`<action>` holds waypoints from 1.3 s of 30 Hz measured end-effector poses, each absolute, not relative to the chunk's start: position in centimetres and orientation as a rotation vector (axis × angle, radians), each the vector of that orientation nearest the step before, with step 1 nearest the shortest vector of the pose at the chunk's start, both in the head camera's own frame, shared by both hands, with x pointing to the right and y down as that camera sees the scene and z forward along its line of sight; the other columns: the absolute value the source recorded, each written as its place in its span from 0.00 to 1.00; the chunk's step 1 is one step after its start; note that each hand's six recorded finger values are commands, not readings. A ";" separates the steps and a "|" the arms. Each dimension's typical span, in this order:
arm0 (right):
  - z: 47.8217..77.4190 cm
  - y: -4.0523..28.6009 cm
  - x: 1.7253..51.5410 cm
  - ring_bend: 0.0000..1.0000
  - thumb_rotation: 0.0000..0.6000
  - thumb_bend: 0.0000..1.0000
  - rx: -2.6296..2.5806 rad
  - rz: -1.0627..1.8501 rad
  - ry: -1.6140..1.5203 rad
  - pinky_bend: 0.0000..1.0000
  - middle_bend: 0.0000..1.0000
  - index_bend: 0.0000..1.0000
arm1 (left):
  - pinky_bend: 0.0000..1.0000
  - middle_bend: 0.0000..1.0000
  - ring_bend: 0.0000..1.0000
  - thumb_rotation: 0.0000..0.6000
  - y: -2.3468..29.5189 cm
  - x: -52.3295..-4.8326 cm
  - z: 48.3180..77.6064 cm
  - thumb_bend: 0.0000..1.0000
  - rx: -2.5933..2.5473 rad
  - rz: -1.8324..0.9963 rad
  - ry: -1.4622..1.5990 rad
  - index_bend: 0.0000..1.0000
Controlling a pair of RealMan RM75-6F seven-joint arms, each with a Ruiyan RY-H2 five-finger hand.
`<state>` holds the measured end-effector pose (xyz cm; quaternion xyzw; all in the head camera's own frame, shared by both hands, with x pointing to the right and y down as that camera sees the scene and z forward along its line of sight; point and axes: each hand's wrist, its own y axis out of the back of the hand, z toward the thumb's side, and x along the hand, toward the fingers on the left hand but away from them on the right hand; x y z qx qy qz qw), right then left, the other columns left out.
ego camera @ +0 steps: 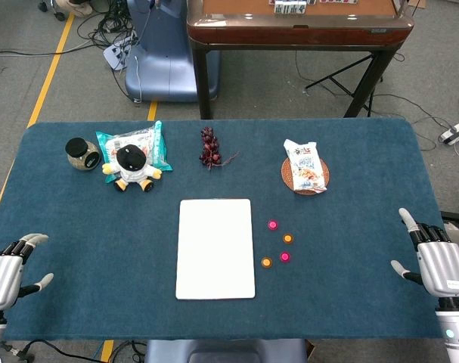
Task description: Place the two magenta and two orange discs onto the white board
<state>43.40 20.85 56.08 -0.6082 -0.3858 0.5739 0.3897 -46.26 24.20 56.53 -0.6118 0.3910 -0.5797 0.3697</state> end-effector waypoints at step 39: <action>59.2 18.9 37.0 0.98 1.00 0.04 -1.612 1.404 -0.698 0.98 0.98 0.33 | 0.52 0.30 0.34 1.00 24.2 -47.3 55.8 0.05 -1.576 -1.487 1.066 0.33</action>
